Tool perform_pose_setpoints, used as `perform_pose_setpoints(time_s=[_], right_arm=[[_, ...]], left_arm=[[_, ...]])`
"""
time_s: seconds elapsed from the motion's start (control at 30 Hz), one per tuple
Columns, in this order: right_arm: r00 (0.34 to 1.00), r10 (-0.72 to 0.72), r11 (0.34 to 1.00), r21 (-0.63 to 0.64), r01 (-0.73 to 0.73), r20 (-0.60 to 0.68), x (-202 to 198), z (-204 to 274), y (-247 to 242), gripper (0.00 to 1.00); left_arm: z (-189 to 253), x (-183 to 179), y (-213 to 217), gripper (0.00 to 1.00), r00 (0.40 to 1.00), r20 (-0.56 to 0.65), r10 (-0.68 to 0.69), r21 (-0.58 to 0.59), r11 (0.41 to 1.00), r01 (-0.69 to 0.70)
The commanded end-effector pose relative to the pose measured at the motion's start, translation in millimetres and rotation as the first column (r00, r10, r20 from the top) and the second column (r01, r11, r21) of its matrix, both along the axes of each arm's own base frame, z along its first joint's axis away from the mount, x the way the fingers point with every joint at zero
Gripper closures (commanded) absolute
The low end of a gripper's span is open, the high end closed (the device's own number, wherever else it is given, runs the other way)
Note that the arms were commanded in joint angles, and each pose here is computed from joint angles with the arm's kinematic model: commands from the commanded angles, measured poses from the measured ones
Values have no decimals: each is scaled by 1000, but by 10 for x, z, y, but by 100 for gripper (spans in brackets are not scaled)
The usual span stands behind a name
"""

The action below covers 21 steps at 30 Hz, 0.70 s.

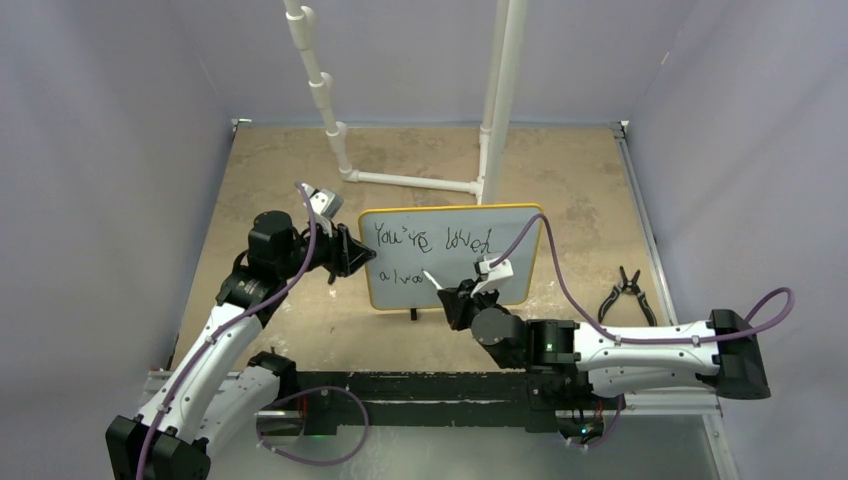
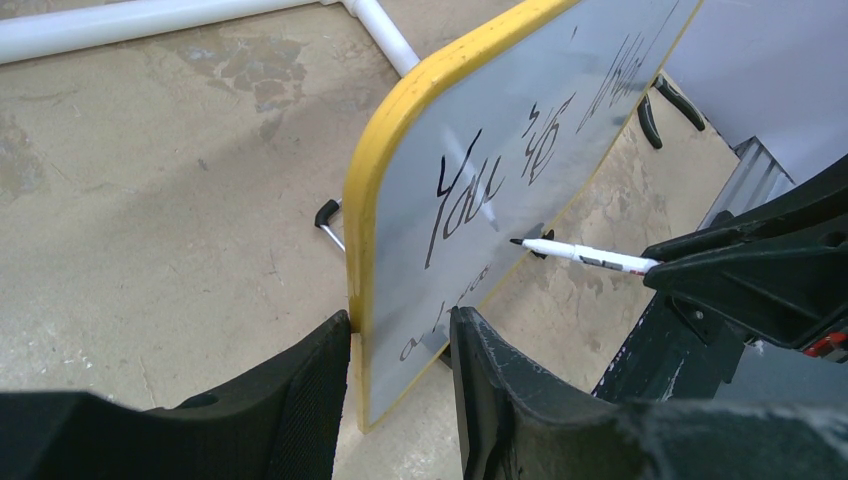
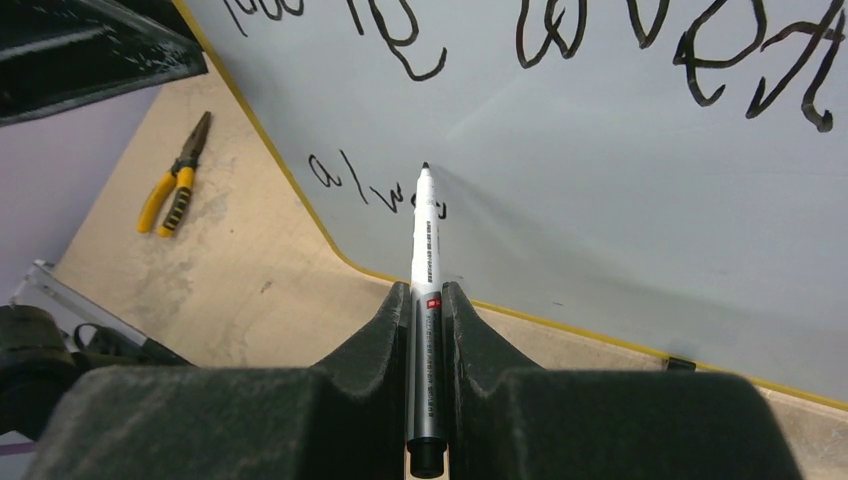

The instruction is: Write a sentence on the whiteboard

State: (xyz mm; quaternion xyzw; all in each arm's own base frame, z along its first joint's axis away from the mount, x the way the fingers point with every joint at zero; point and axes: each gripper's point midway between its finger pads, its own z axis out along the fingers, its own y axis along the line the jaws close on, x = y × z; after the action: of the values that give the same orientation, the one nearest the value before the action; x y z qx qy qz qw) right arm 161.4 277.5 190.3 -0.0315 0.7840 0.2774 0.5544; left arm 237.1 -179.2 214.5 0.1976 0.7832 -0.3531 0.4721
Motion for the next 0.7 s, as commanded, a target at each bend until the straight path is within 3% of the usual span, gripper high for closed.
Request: perform_pose_setpoints(time_s=[0.0,0.43,0.67], right_arm=[[999,-49,998,-33,50,17,73,4,-13,100],[994,-91,993,-82,86,-63,30,-265,-125,100],[998,-58,997,-52,57,-38,22,-139,-94,100]], left_arm=[[64,-8,-43,60,999,30,-29,-6,1000,29],[77,-24,-51,60,999,34,-35,-10,999,35],[85,-26,-48,60,999,37,-33,-10,999,34]])
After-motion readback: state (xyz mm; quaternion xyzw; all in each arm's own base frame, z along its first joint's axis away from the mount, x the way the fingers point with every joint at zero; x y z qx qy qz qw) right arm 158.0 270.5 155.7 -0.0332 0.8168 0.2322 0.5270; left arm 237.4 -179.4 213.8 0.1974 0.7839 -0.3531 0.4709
